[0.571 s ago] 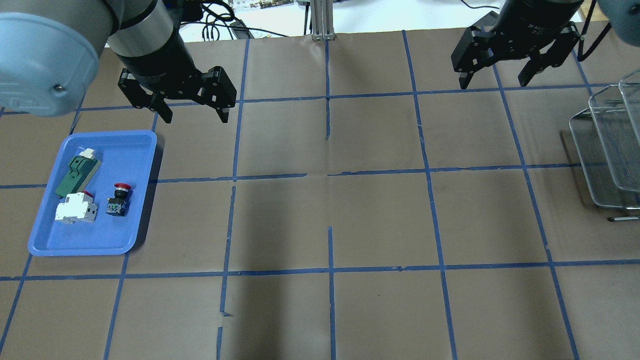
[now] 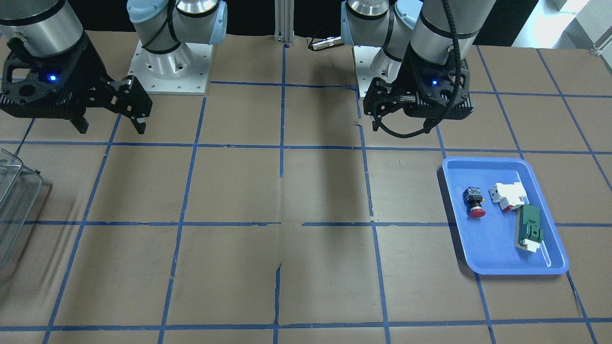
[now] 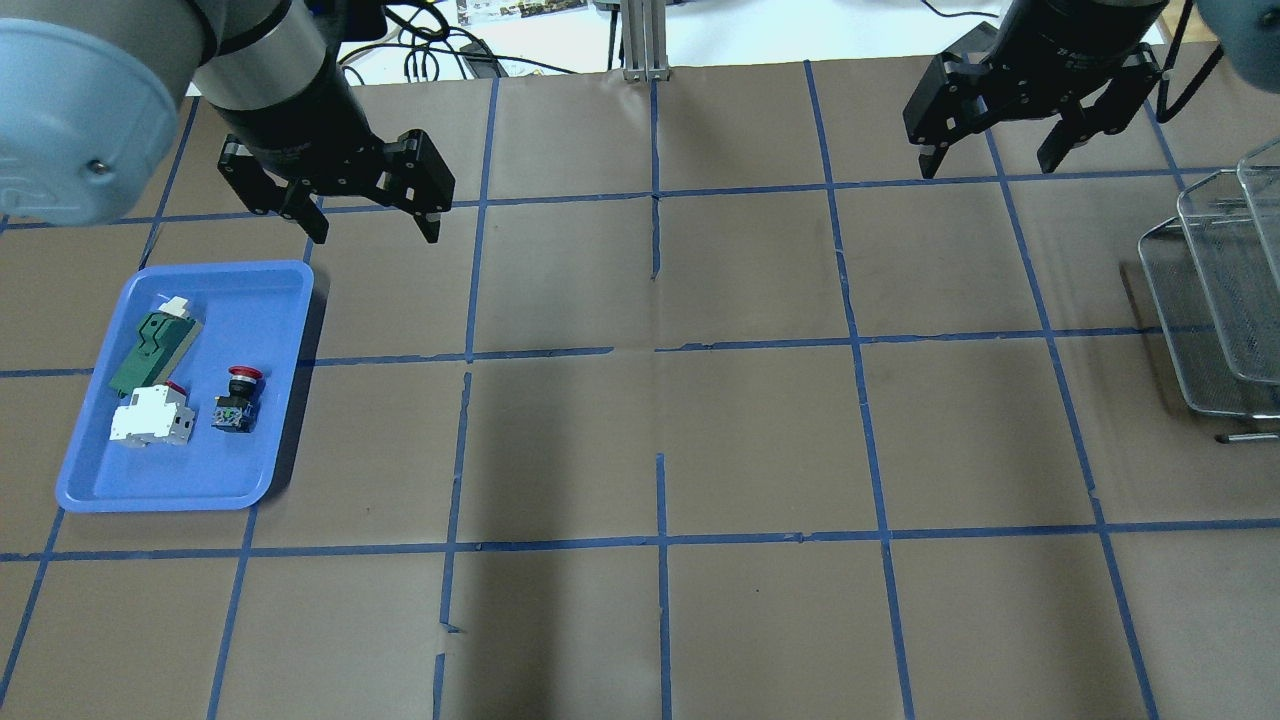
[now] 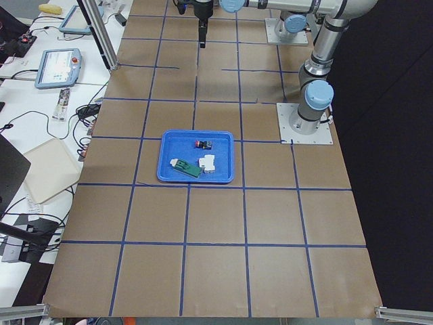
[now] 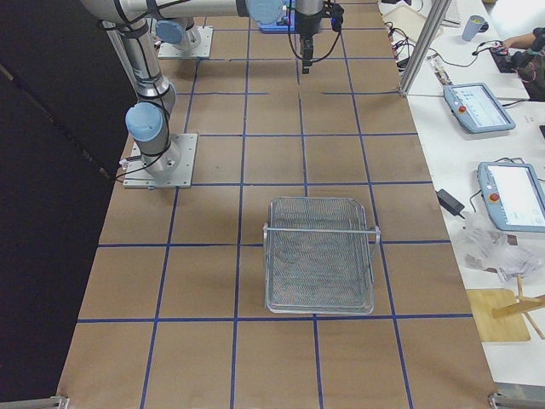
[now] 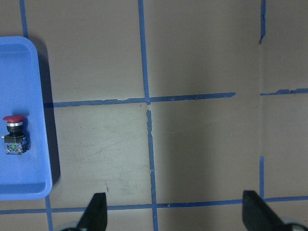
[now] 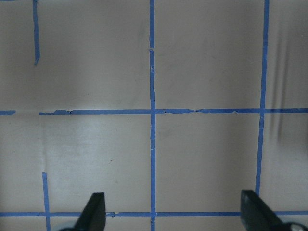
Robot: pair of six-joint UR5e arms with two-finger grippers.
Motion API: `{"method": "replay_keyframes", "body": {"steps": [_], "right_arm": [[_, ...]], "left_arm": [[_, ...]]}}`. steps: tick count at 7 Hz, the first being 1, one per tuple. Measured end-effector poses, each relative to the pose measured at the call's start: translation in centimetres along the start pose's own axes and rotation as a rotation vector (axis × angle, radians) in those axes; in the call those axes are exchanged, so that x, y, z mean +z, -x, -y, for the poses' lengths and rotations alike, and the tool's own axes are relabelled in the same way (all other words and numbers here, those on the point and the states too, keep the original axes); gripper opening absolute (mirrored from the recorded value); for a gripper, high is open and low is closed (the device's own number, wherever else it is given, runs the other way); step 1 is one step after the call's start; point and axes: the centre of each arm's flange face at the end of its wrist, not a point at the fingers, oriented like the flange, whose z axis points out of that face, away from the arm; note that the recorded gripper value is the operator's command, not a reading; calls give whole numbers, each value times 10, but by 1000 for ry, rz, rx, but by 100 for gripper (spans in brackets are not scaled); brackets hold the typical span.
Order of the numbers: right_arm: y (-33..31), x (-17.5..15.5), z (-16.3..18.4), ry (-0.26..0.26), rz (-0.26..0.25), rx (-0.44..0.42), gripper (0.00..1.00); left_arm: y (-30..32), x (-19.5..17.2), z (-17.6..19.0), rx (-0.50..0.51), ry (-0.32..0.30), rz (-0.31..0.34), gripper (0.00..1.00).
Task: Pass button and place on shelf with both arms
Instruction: 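Move the left gripper down over the red push button in the blue tray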
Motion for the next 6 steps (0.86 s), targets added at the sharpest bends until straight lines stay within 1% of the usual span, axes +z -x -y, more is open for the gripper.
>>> {"method": "replay_keyframes", "body": {"steps": [2, 3, 4, 5, 6], "right_arm": [[0, 0, 0, 0, 1, 0, 100], [0, 0, 0, 0, 1, -1, 100], [1, 0, 0, -1, 1, -1, 100], [1, 0, 0, 0, 1, -1, 100], [1, 0, 0, 0, 0, -1, 100]], "left_arm": [[55, 4, 10, 15, 8, 0, 100], [95, 13, 14, 43, 17, -2, 100], [133, 27, 17, 53, 10, 0, 100], [172, 50, 21, 58, -17, 7, 100], [203, 80, 21, 71, -57, 17, 100]]}}
